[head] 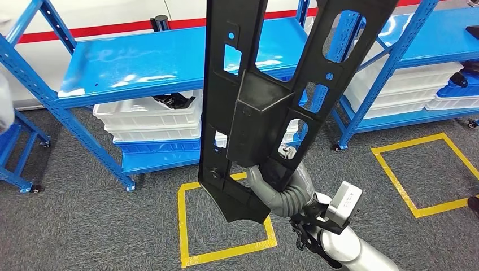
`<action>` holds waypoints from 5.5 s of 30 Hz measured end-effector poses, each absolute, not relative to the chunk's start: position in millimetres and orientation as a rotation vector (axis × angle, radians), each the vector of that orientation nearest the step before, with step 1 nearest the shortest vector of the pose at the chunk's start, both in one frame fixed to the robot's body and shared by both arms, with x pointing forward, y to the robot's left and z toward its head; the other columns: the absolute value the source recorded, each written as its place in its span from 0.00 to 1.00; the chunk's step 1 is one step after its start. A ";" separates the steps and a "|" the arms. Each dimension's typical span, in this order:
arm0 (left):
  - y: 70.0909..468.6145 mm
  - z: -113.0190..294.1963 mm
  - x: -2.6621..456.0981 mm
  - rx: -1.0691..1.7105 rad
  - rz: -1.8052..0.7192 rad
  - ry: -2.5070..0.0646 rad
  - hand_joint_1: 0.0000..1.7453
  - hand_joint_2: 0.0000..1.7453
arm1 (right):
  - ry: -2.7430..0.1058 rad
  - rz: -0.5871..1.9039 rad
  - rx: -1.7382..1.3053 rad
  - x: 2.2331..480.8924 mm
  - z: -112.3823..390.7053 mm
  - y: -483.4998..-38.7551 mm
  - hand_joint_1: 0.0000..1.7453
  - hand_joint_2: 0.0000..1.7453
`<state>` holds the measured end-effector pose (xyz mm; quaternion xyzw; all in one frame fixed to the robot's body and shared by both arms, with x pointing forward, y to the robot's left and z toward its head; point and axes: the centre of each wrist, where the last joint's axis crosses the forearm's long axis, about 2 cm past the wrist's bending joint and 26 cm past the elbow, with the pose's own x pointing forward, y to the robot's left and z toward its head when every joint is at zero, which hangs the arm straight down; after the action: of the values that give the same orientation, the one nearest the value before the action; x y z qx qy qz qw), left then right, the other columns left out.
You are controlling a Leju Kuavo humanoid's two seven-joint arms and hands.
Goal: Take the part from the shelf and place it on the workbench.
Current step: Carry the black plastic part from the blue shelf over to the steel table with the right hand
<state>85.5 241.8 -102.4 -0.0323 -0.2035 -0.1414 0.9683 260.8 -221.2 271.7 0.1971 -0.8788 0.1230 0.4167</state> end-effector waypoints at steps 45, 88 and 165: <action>242.7 -103.4 80.4 -0.070 -0.284 -0.399 0.00 1.00 | -2.169 0.279 0.471 250.8 268.8 -232.4 1.00 1.00; 234.3 -103.7 74.4 -0.099 -0.304 -0.378 0.00 1.00 | -2.184 0.234 0.438 210.3 260.2 -240.3 1.00 1.00; 244.3 -104.3 76.5 -0.050 -0.247 -0.358 0.00 1.00 | -2.176 0.369 0.216 193.0 271.2 -255.7 1.00 1.00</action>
<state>76.5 244.3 -104.3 -0.0248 -0.1778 -0.1226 0.9761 193.0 -255.7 271.2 0.0872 -0.8785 0.1488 0.4456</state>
